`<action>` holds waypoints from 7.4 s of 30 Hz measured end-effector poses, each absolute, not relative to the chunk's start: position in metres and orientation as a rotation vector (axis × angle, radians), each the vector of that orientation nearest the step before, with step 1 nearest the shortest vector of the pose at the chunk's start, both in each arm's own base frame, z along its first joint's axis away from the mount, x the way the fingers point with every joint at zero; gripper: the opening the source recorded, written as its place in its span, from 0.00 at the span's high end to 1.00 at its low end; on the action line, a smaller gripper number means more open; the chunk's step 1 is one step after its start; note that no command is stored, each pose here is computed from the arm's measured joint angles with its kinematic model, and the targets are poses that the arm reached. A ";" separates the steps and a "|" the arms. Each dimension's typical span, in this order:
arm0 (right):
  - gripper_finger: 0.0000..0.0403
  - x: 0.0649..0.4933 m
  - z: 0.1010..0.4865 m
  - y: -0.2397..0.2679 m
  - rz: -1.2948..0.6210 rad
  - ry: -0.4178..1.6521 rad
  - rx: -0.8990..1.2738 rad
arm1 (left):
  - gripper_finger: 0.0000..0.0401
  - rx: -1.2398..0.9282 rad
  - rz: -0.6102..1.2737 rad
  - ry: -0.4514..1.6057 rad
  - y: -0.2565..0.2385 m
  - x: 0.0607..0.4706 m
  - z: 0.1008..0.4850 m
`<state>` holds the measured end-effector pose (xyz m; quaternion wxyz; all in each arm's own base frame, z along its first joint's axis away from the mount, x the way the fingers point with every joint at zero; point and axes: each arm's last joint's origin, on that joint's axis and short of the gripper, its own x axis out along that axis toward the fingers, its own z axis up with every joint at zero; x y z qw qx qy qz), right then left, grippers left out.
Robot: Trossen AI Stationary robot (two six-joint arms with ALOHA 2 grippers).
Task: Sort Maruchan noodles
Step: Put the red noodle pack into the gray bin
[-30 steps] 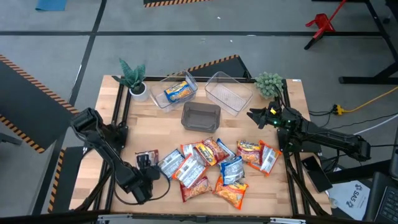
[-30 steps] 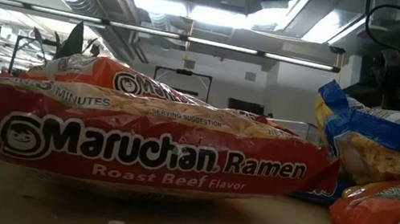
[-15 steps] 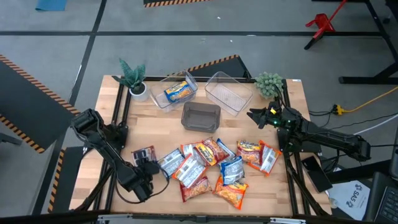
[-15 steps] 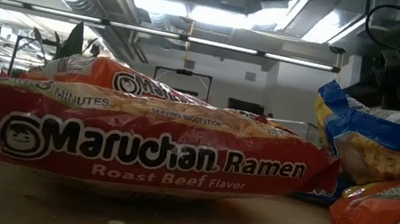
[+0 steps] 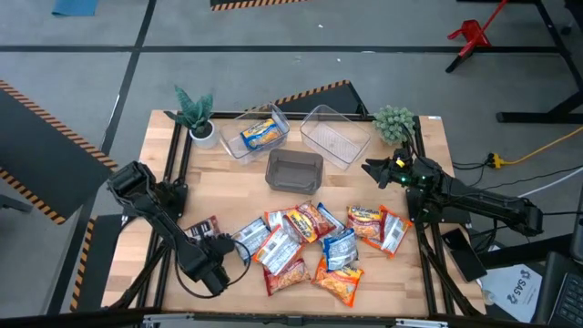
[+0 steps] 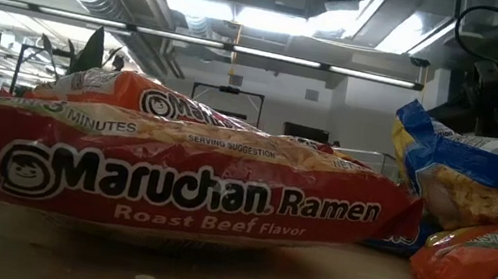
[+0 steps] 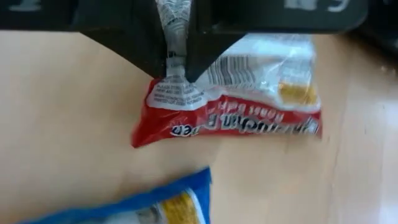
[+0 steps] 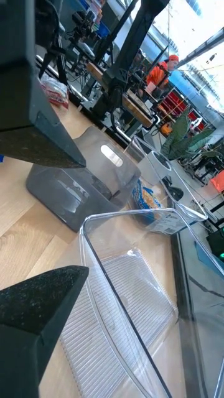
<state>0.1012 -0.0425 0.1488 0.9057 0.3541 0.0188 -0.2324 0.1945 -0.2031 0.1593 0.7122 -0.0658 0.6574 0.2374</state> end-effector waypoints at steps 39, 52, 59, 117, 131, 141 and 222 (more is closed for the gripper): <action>0.36 0.101 0.149 -0.043 -0.481 0.048 0.690 | 1.00 -0.248 0.656 0.729 -0.061 0.235 0.327; 0.36 0.101 0.149 -0.043 -0.480 0.053 0.670 | 1.00 -0.362 0.500 0.469 0.018 0.284 0.349; 0.36 0.101 0.149 -0.043 -0.480 0.052 0.671 | 1.00 -0.532 0.318 0.332 0.056 0.292 0.336; 0.36 0.101 0.149 -0.044 -0.515 0.035 0.662 | 1.00 -1.029 0.177 0.144 0.074 0.329 0.189; 0.36 0.101 0.149 -0.044 -0.517 0.039 0.637 | 1.00 -1.039 0.162 0.090 0.074 0.330 0.194; 0.36 0.101 0.149 -0.044 -0.518 0.039 0.637 | 1.00 -1.027 0.176 0.085 0.075 0.330 0.194; 0.36 0.168 0.244 -0.061 -0.153 0.165 0.131 | 0.71 -0.710 -0.020 -0.679 0.077 0.270 0.346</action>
